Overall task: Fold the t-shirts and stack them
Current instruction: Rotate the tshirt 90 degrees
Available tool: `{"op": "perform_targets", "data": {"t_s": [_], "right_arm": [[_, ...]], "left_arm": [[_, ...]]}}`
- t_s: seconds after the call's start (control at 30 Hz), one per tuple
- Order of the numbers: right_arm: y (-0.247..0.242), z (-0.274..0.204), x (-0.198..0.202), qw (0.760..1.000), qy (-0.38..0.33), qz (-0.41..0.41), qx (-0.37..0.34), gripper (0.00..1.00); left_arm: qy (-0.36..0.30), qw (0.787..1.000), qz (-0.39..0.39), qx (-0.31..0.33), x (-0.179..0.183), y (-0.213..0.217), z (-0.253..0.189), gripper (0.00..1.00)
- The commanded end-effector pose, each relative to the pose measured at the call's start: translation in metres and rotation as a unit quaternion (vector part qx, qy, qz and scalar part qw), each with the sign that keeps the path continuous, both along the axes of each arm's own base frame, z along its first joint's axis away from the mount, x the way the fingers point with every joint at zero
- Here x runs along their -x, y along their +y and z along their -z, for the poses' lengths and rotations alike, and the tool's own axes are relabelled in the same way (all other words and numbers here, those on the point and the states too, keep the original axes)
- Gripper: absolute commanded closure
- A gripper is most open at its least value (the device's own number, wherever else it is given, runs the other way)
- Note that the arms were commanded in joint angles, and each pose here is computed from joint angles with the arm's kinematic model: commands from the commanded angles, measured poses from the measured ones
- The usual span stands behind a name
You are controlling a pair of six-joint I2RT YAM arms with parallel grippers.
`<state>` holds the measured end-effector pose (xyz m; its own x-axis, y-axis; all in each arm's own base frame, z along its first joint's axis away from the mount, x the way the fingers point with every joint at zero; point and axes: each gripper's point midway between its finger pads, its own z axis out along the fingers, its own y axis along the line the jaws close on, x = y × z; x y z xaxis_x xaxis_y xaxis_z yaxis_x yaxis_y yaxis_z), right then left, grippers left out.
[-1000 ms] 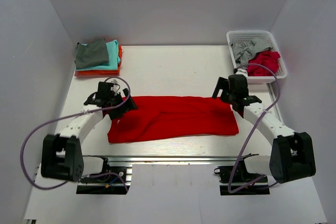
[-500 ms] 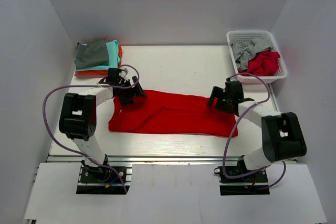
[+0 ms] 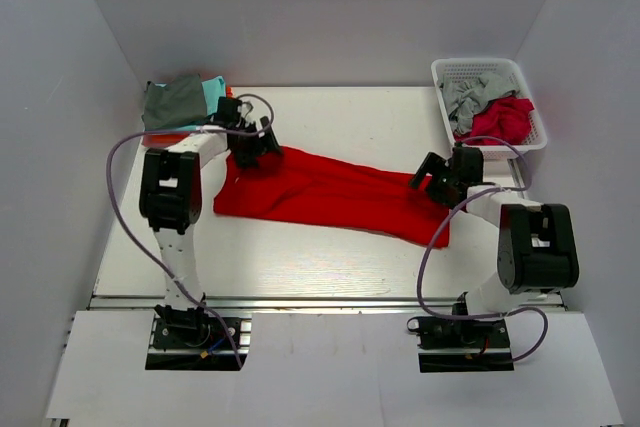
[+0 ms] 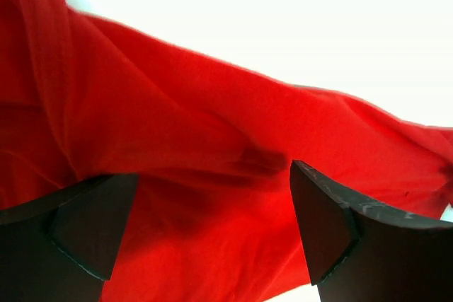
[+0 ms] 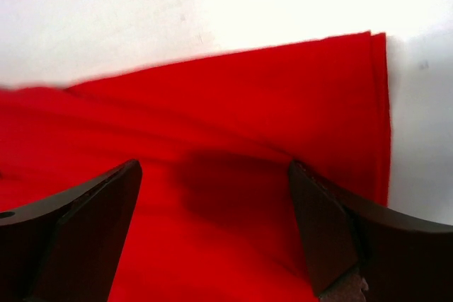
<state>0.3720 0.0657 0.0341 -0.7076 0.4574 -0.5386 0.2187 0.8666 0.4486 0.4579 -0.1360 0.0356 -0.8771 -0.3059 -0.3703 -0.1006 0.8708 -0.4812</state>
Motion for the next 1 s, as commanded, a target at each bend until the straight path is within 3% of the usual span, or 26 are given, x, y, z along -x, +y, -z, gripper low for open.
{"op": "perform_targets", "data": {"t_s": [0.0, 0.07, 0.1, 0.17, 0.2, 0.23, 0.3, 0.4, 0.43, 0.53, 0.57, 0.7, 0.83, 0.97], "right_arm": [[-0.013, 0.016, 0.048, 0.997, 0.067, -0.009, 0.036, 0.10], [0.003, 0.021, 0.076, 0.995, 0.088, -0.050, 0.016, 0.10], [0.009, 0.006, 0.077, 0.996, 0.059, -0.068, 0.010, 0.10], [0.043, 0.014, 0.119, 0.985, 0.088, -0.136, -0.052, 0.10], [0.055, 0.003, 0.127, 0.982, 0.067, -0.163, -0.061, 0.10], [0.073, 0.012, 0.159, 0.970, 0.097, -0.205, -0.092, 0.10], [0.093, 0.004, 0.184, 0.955, 0.090, -0.262, -0.107, 0.10], [0.116, 0.010, 0.239, 0.921, 0.127, -0.348, -0.120, 0.10], [0.130, 0.011, 0.273, 0.891, 0.146, -0.409, -0.133, 0.10], [0.145, 0.006, 0.296, 0.854, 0.138, -0.483, -0.135, 0.10], [0.152, 0.006, 0.317, 0.824, 0.138, -0.536, -0.122, 0.10], [0.174, -0.003, 0.334, 0.763, 0.094, -0.632, -0.094, 0.10], [0.186, -0.006, 0.330, 0.753, 0.087, -0.648, -0.077, 0.10], [0.194, -0.015, 0.296, 0.782, 0.039, -0.621, -0.021, 0.10]], "left_arm": [[0.016, 0.998, 0.009, -0.067, -0.027, 0.018, 0.047, 0.00], [0.000, 0.999, 0.028, -0.040, -0.049, 0.005, 0.049, 0.00], [-0.016, 0.999, 0.033, -0.030, -0.072, -0.001, 0.055, 0.00], [-0.035, 0.998, 0.061, 0.007, -0.091, -0.024, 0.058, 0.00], [-0.084, 0.994, 0.065, 0.026, -0.120, -0.033, 0.041, 0.00], [-0.072, 0.993, 0.077, 0.046, -0.120, -0.047, 0.068, 0.00], [-0.112, 0.981, 0.109, 0.116, -0.145, -0.086, 0.044, 0.00], [-0.144, 0.974, 0.106, 0.139, -0.171, -0.125, 0.056, 0.00], [-0.179, 0.967, 0.105, 0.151, -0.181, -0.140, 0.048, 0.00], [-0.207, 0.957, 0.077, 0.190, -0.189, -0.164, 0.049, 0.00], [-0.213, 0.956, 0.072, 0.190, -0.191, -0.169, 0.049, 0.00], [-0.248, 0.944, 0.060, 0.207, -0.195, -0.197, 0.047, 0.00], [-0.307, 0.923, 0.069, 0.221, -0.200, -0.216, 0.014, 0.00], [-0.366, 0.903, 0.091, 0.206, -0.208, -0.216, -0.042, 0.00]]}}
